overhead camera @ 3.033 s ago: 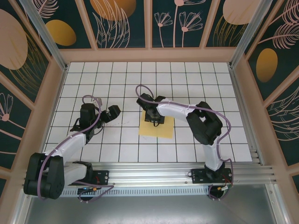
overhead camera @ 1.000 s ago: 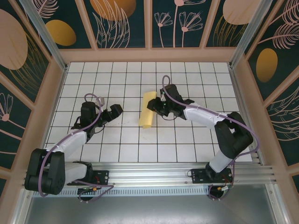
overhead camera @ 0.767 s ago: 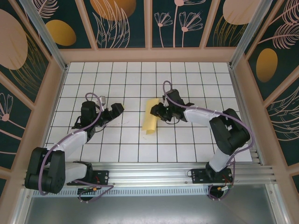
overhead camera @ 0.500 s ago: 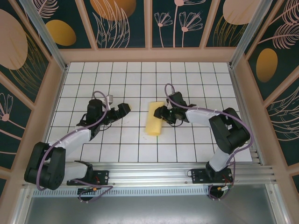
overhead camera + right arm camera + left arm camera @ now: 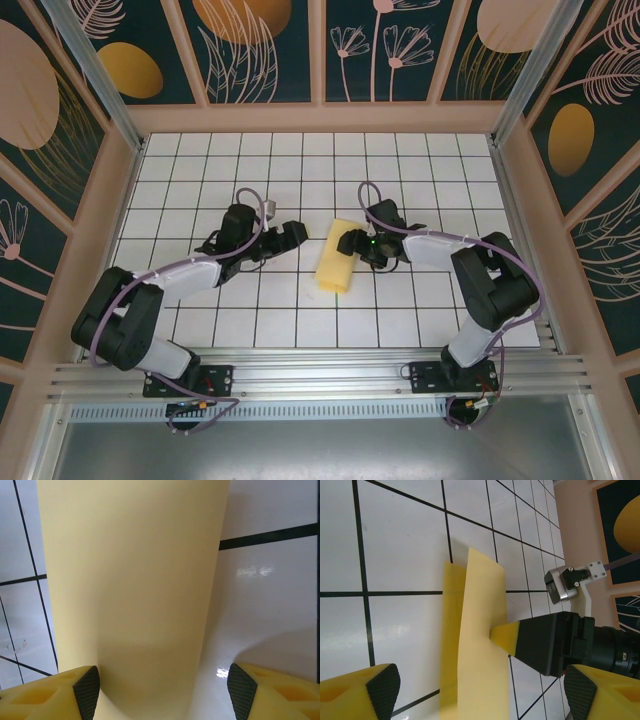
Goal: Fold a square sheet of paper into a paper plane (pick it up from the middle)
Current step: Fold the square sheet of paper in half at the center of the table.
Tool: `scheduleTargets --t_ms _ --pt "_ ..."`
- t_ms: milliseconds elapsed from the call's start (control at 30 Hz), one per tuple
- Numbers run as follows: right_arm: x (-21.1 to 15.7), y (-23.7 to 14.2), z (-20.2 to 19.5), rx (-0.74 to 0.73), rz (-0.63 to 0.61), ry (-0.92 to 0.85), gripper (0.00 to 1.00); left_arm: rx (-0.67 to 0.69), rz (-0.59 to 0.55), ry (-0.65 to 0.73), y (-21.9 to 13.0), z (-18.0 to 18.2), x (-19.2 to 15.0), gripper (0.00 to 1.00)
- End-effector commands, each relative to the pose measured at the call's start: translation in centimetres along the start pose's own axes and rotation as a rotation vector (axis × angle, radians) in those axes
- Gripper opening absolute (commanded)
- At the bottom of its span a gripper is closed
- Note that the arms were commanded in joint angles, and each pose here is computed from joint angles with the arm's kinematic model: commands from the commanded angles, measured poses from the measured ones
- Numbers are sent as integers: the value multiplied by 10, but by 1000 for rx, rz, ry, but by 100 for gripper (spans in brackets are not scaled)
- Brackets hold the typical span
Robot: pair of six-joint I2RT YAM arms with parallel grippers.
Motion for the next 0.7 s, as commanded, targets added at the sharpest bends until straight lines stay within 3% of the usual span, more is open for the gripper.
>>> scheduleTargets --t_ms 0,200,300,467,667 --pt "-9 -7 -12 -67 36 -32 74 4 -12 1 6 -6 5 86" --pt "-10 -7 -17 -129 66 -59 76 13 -35 -3 8 -8 9 84" --pt "-8 -8 -14 -164 58 -74 70 28 -55 -5 6 -7 11 83" --pt "-12 -2 -8 -285 59 -128 70 38 -55 -11 8 -4 11 84" --pt "-5 5 -13 -369 12 -37 71 39 -45 -14 11 -2 10 84"
Point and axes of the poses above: each hand's point on the last joint's axis, 136 mm out from that joint toward the fingers, its own y axis out along the fingers, its own z axis along the line the jaws close on, x = y × z, the point moved 4 cm from there along -y, back along the fingers, and after that the axes turned 1 degree about y, right-handed, at the moved point
